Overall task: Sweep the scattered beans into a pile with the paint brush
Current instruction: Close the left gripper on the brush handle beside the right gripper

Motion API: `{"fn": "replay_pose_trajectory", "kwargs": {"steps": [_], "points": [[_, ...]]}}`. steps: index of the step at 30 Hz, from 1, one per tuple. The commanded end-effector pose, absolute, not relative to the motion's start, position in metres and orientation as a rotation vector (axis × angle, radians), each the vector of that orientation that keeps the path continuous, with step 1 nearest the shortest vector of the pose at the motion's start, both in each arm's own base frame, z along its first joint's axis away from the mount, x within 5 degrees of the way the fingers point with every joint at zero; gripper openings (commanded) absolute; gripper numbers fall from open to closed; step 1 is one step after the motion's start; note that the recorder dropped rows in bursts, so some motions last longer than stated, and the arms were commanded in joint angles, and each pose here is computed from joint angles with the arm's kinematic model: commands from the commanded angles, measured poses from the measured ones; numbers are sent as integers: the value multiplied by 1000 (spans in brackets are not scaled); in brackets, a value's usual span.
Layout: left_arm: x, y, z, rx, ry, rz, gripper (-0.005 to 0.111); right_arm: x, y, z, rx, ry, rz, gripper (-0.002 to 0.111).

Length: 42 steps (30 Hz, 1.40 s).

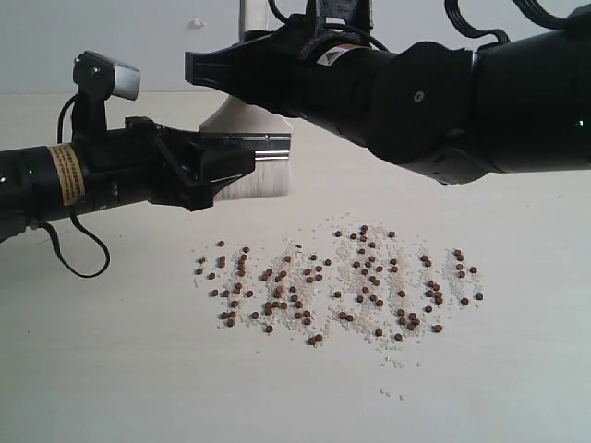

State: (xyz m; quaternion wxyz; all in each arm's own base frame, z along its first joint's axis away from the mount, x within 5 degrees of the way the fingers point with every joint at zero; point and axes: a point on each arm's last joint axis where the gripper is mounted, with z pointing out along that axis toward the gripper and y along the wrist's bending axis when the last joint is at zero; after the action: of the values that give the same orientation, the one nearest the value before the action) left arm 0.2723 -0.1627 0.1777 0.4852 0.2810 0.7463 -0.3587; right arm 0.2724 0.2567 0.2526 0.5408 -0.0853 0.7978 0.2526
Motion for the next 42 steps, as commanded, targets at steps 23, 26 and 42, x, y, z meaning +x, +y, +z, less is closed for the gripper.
{"fn": "replay_pose_trajectory", "kwargs": {"steps": [23,26,42], "points": [[273,-165,185,667,1746,-900,19,274,258,256,-203,1877,607,0],[273,-165,185,679,1733,-896,5,274,258,256,-203,1877,607,0],[272,-167,186,730,1699,-888,0,274,258,256,-230,1874,585,53]]}}
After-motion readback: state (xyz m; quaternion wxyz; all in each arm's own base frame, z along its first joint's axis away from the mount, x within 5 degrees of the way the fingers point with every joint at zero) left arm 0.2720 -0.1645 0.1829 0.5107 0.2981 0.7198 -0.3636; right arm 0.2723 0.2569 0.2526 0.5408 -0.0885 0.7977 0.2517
